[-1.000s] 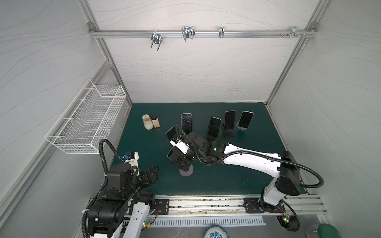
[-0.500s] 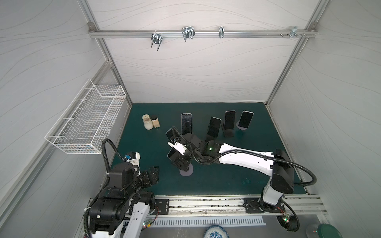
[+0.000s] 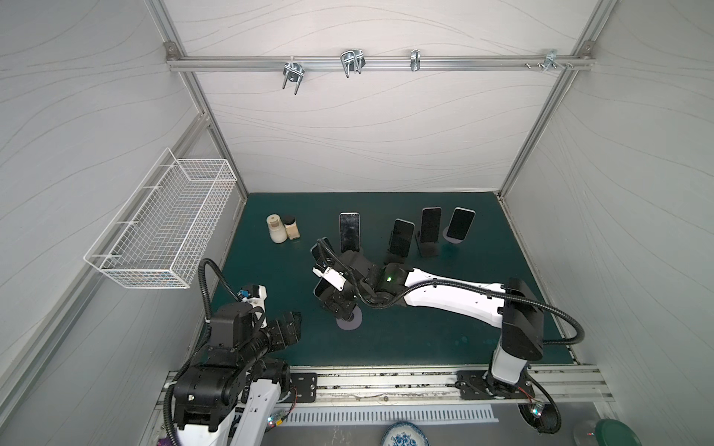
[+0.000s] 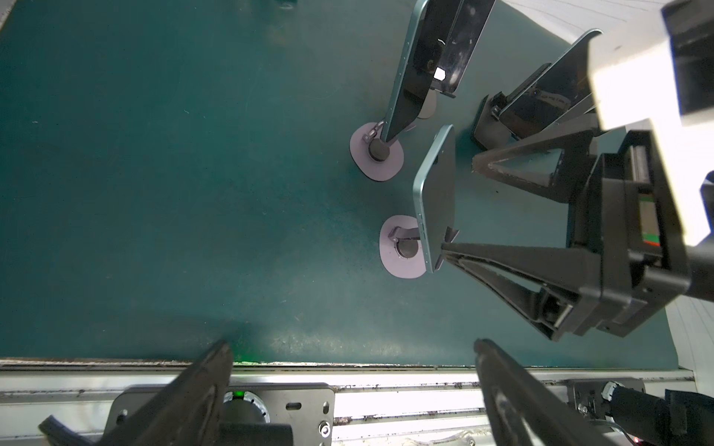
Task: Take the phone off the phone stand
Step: 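Lower the open right gripper around the teal phone's top edge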
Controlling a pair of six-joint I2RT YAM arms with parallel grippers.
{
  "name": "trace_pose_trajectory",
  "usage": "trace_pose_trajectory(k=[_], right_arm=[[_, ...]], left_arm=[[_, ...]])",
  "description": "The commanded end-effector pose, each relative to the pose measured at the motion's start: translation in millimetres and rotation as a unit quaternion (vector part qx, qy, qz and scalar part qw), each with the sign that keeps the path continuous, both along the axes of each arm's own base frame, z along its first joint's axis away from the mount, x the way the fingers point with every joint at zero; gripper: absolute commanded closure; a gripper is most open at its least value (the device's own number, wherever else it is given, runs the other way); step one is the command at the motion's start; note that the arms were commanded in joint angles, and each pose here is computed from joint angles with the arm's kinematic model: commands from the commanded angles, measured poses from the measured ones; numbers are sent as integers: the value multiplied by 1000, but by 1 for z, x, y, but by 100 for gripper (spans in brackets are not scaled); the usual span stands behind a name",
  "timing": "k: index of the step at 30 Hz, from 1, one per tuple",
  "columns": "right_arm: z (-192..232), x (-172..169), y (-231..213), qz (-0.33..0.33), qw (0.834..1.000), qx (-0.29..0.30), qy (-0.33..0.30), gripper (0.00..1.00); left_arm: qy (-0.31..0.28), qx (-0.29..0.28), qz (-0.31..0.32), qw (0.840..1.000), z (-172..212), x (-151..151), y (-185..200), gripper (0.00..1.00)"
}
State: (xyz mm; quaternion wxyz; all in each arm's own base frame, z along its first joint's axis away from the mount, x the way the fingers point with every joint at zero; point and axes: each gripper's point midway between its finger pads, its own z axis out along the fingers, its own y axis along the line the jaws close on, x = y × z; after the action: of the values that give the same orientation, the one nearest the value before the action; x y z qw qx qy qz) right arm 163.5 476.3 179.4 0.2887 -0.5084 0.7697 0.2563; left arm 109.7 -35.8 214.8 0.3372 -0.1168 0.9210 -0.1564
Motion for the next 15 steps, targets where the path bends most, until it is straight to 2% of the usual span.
trace_pose_trajectory(k=[1,15], right_arm=[[1,-2,4,7,1000,-12,-17,9],[-11,0,1,0,999,-31,-19,8]], left_arm=[[-26,-10,-27,999,8,6,-9,1],[-33,-22,-51,998,5,3,-17,1]])
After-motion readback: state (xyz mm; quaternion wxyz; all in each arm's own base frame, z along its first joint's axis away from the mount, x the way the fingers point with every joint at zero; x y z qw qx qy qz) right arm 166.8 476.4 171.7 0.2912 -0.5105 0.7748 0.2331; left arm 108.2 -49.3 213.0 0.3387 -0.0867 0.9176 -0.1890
